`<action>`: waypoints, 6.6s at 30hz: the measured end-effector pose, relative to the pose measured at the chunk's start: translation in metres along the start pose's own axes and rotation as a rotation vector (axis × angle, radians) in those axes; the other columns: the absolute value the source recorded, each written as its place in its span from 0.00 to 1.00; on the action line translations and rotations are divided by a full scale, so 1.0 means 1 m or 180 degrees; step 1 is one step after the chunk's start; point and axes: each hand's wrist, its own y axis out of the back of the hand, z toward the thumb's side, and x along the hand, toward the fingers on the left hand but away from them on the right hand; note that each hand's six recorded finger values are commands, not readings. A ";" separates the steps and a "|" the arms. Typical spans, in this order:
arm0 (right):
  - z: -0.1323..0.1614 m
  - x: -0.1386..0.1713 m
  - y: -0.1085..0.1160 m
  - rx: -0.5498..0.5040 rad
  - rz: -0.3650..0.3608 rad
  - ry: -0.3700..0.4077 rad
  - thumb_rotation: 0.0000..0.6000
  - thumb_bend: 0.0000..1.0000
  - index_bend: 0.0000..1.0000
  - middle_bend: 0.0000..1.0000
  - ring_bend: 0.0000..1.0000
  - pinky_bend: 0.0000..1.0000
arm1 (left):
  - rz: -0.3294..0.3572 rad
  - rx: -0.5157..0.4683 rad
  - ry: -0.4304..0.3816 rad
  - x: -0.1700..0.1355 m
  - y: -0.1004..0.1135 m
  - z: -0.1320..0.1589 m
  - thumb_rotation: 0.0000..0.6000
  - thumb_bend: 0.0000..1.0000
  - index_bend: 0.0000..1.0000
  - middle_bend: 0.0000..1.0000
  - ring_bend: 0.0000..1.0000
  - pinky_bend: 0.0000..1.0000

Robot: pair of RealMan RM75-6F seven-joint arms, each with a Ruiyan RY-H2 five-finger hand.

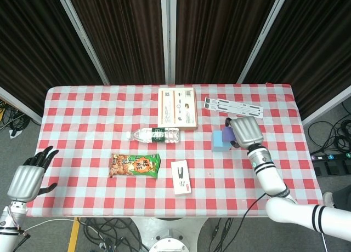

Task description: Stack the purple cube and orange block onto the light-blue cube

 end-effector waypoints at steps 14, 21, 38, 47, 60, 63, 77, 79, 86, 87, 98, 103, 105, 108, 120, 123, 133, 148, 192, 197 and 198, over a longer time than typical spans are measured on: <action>0.005 -0.020 -0.021 -0.0008 0.0312 0.0024 1.00 0.15 0.47 1.00 0.98 0.93 | -0.0053 -0.0030 -0.0006 0.000 -0.004 -0.002 1.00 0.00 0.19 0.20 0.20 0.33; 0.006 -0.023 -0.024 -0.0003 0.0305 0.0005 1.00 0.15 0.47 1.00 0.98 0.93 | -0.0066 -0.0042 -0.0002 0.001 -0.006 -0.004 1.00 0.00 0.19 0.20 0.20 0.33; 0.007 -0.027 -0.031 -0.0016 0.0356 -0.0009 1.00 0.05 0.28 1.00 0.98 0.93 | -0.0104 -0.0048 0.0037 0.000 -0.010 -0.009 1.00 0.00 0.19 0.20 0.20 0.33; 0.007 -0.026 -0.025 -0.0032 0.0326 0.0005 1.00 0.00 0.12 1.00 0.97 0.93 | -0.0101 -0.0072 0.0036 0.000 -0.010 -0.008 1.00 0.00 0.19 0.20 0.20 0.33; -0.032 0.007 0.024 0.0287 0.0153 -0.0180 1.00 0.00 0.18 1.00 0.97 0.93 | -0.0058 -0.0099 0.0021 0.001 -0.004 -0.007 1.00 0.00 0.19 0.20 0.20 0.33; -0.064 0.018 0.032 0.0404 0.0126 -0.0447 1.00 0.00 0.24 1.00 0.97 0.93 | -0.0054 -0.0103 -0.0007 0.002 -0.005 -0.004 1.00 0.00 0.19 0.20 0.20 0.33; -0.097 -0.009 -0.035 0.0083 0.0439 -0.0696 1.00 0.00 0.36 1.00 0.97 0.93 | -0.0112 -0.0033 -0.0020 0.002 -0.010 -0.001 1.00 0.00 0.19 0.20 0.20 0.33; -0.092 -0.014 -0.044 0.0041 0.0461 -0.0692 1.00 0.00 0.36 1.00 0.98 0.93 | -0.0123 -0.0022 -0.0012 0.002 -0.011 -0.002 1.00 0.00 0.19 0.20 0.20 0.33; -0.075 -0.026 -0.058 0.0008 0.0483 -0.0672 1.00 0.01 0.36 1.00 0.98 0.93 | -0.0120 -0.0031 0.0001 0.001 -0.010 -0.005 1.00 0.00 0.19 0.20 0.20 0.33; -0.074 -0.028 -0.058 0.0004 0.0479 -0.0683 1.00 0.01 0.36 1.00 0.98 0.93 | -0.0118 -0.0034 0.0003 0.001 -0.010 -0.005 1.00 0.00 0.19 0.20 0.20 0.33; -0.059 -0.051 -0.075 -0.0022 0.0538 -0.0767 1.00 0.01 0.37 1.00 0.98 0.93 | -0.0147 -0.0018 -0.0024 0.003 -0.010 -0.008 1.00 0.00 0.19 0.20 0.20 0.33; -0.051 -0.061 -0.082 -0.0024 0.0568 -0.0768 1.00 0.01 0.37 1.00 0.98 0.93 | -0.0167 -0.0016 -0.0015 0.002 -0.012 -0.010 1.00 0.00 0.19 0.20 0.20 0.33; -0.050 -0.063 -0.084 -0.0029 0.0584 -0.0777 1.00 0.02 0.38 1.00 0.98 0.93 | -0.0176 -0.0014 -0.0014 0.002 -0.013 -0.010 1.00 0.00 0.19 0.20 0.20 0.33; -0.048 -0.068 -0.088 -0.0045 0.0620 -0.0789 1.00 0.02 0.38 1.00 0.98 0.93 | -0.0179 -0.0008 -0.0022 0.003 -0.014 -0.010 1.00 0.00 0.19 0.20 0.20 0.33; -0.032 -0.077 -0.100 -0.0036 0.0695 -0.0731 1.00 0.03 0.42 1.00 0.98 0.93 | -0.0190 -0.0001 -0.0018 0.003 -0.015 -0.013 1.00 0.00 0.19 0.20 0.20 0.33; -0.031 -0.078 -0.103 -0.0033 0.0712 -0.0734 1.00 0.04 0.43 1.00 0.98 0.93 | -0.0197 -0.0009 -0.0009 0.002 -0.016 -0.014 1.00 0.00 0.19 0.20 0.20 0.33; -0.029 -0.079 -0.105 -0.0023 0.0688 -0.0756 1.00 0.06 0.53 1.00 0.99 0.94 | -0.0202 -0.0038 0.0005 0.002 -0.018 -0.015 1.00 0.00 0.19 0.20 0.20 0.33; -0.033 -0.070 -0.074 -0.0002 0.0456 -0.0700 1.00 0.06 0.57 1.00 0.99 0.95 | -0.0206 -0.0065 0.0007 0.004 -0.018 -0.015 1.00 0.00 0.19 0.20 0.20 0.33; 0.025 -0.043 0.015 -0.0077 0.0672 -0.0623 1.00 0.06 0.57 1.00 0.99 0.95 | -0.0199 -0.0104 -0.0025 0.007 -0.013 -0.012 1.00 0.00 0.19 0.20 0.20 0.33; 0.027 -0.043 0.013 -0.0073 0.0696 -0.0608 1.00 0.06 0.56 1.00 0.99 0.95 | -0.0205 -0.0113 -0.0025 0.008 -0.012 -0.011 1.00 0.00 0.19 0.20 0.20 0.33; 0.027 -0.043 0.013 -0.0073 0.0701 -0.0605 1.00 0.06 0.55 1.00 0.99 0.95 | -0.0206 -0.0115 -0.0026 0.008 -0.012 -0.011 1.00 0.00 0.19 0.20 0.20 0.33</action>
